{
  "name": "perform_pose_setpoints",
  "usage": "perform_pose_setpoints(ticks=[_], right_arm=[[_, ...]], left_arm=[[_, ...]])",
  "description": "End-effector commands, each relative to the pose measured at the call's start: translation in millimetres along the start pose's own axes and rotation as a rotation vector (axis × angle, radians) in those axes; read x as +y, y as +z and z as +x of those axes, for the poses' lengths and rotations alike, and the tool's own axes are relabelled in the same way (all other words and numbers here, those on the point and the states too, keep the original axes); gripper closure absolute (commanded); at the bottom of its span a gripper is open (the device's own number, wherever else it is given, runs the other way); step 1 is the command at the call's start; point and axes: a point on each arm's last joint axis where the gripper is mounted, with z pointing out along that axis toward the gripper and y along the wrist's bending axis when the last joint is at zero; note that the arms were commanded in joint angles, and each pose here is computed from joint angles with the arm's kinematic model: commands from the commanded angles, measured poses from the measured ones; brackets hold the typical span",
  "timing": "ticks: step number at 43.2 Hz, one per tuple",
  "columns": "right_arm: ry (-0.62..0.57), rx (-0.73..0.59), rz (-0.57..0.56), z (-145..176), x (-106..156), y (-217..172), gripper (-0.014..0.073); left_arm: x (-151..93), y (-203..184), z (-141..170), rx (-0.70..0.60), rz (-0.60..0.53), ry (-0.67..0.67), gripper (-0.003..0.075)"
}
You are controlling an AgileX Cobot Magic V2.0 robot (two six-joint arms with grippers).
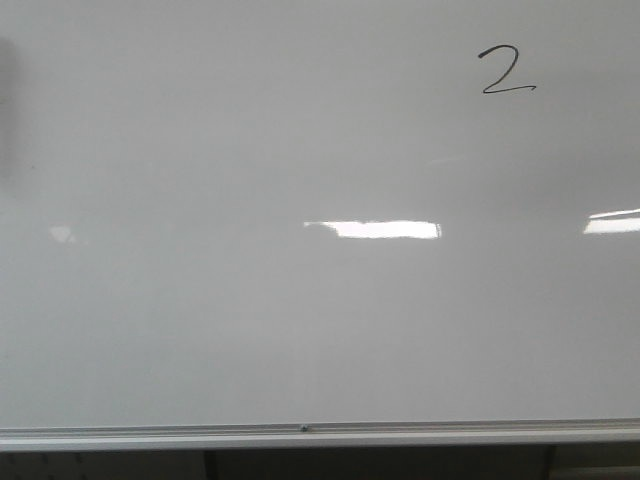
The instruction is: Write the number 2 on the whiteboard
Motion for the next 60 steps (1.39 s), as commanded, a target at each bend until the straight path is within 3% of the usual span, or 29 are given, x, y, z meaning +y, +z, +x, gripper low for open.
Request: perform_pose_setpoints(ticks=[1,11,21,30,60], right_arm=[[-0.003,-0.075,-0.006,-10,1,-3,0.0661],[-0.003,-0.075,-0.006,-10,1,-3,0.0661],[-0.003,-0.075,-0.006,-10,1,-3,0.0661],[-0.003,-0.075,-0.006,-10,1,-3,0.0661],[-0.003,-0.071,-0.006,-10,1,-3,0.0661]], left_arm=[[0,2,14,-0.209,-0.011,-0.005,0.0741],[0,11,85,-0.412,-0.029,0.012,0.0741],[2,25,119,-0.486,-0.052,-0.035,0.0741],[2,27,126,-0.547,-0.069,-0.015,0.0741],[2,27,127,-0.544,-0.069,-0.015,0.0741]])
